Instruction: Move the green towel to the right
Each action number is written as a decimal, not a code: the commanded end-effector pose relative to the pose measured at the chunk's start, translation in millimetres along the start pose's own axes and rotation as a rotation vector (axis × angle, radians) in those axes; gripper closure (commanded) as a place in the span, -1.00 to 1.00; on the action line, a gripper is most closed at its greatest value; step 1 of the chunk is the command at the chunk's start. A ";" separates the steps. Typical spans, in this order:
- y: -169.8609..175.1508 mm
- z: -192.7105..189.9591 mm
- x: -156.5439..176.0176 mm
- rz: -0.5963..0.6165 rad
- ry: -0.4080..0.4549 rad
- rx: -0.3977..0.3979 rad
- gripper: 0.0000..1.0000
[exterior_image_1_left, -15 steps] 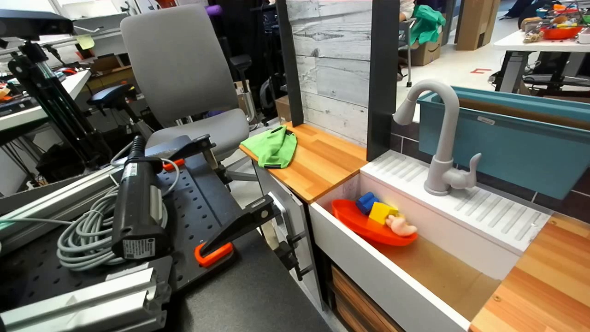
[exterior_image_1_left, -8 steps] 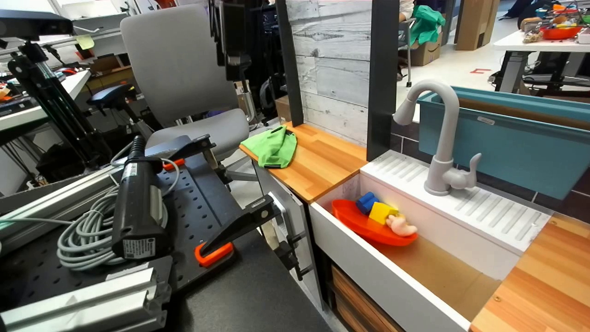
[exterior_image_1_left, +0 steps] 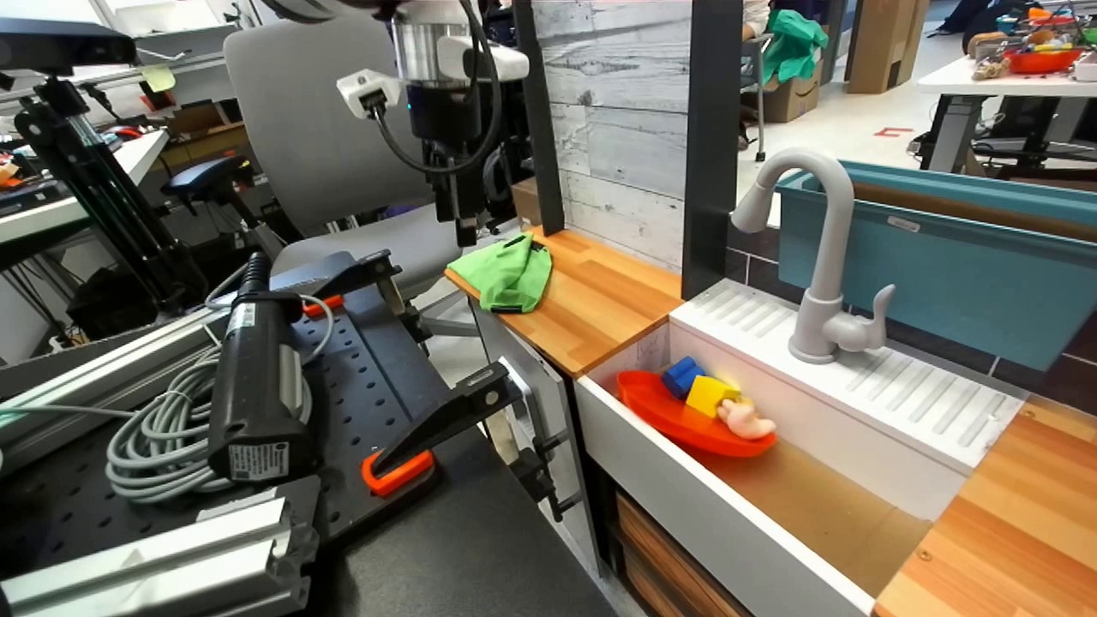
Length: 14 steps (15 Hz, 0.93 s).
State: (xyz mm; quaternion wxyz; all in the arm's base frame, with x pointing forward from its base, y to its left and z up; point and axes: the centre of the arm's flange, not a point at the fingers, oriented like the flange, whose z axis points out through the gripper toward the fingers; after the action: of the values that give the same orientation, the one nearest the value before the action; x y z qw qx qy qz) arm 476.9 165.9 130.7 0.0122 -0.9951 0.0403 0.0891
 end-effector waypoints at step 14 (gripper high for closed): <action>-47.9 39.4 45.3 0.120 0.108 0.106 -1.00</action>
State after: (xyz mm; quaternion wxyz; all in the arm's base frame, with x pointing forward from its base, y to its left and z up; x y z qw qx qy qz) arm 503.7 194.8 94.9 0.0351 -0.9948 0.0789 0.0543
